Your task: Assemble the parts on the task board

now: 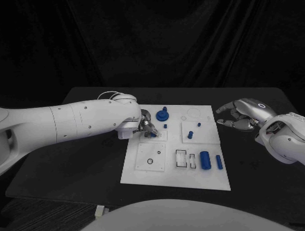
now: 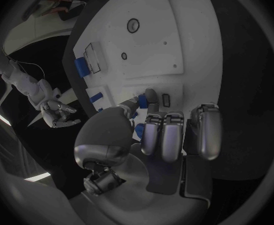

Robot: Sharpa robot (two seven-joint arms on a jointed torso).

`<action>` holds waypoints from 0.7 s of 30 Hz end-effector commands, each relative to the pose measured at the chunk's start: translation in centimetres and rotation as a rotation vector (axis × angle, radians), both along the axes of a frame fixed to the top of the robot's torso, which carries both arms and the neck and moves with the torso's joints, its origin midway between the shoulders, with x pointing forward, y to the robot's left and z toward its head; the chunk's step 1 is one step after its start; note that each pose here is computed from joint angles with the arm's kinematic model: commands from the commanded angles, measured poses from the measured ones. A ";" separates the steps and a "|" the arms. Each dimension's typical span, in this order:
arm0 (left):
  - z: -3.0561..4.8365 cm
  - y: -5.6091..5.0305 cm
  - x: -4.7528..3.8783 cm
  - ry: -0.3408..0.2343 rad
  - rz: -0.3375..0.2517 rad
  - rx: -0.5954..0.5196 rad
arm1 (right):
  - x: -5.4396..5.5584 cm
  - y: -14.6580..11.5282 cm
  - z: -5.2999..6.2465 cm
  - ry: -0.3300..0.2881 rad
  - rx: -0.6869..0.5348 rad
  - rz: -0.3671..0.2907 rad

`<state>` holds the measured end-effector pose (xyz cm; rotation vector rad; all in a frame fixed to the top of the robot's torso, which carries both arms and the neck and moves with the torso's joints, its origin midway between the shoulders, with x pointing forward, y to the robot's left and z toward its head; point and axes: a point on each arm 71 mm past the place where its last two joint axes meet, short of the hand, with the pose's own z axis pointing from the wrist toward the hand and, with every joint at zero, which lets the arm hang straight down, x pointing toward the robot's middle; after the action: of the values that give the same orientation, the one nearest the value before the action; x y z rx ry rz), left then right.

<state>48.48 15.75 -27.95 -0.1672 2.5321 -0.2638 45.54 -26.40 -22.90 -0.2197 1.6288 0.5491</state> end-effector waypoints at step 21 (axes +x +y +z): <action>-0.80 0.3 -0.24 0.033 -0.007 0.008 | 0.0 -0.1 -0.3 0.021 -0.014 -0.020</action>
<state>48.63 15.89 -27.96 -0.1689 2.5399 -0.2700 45.58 -26.38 -23.00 -0.2190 1.6401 0.5441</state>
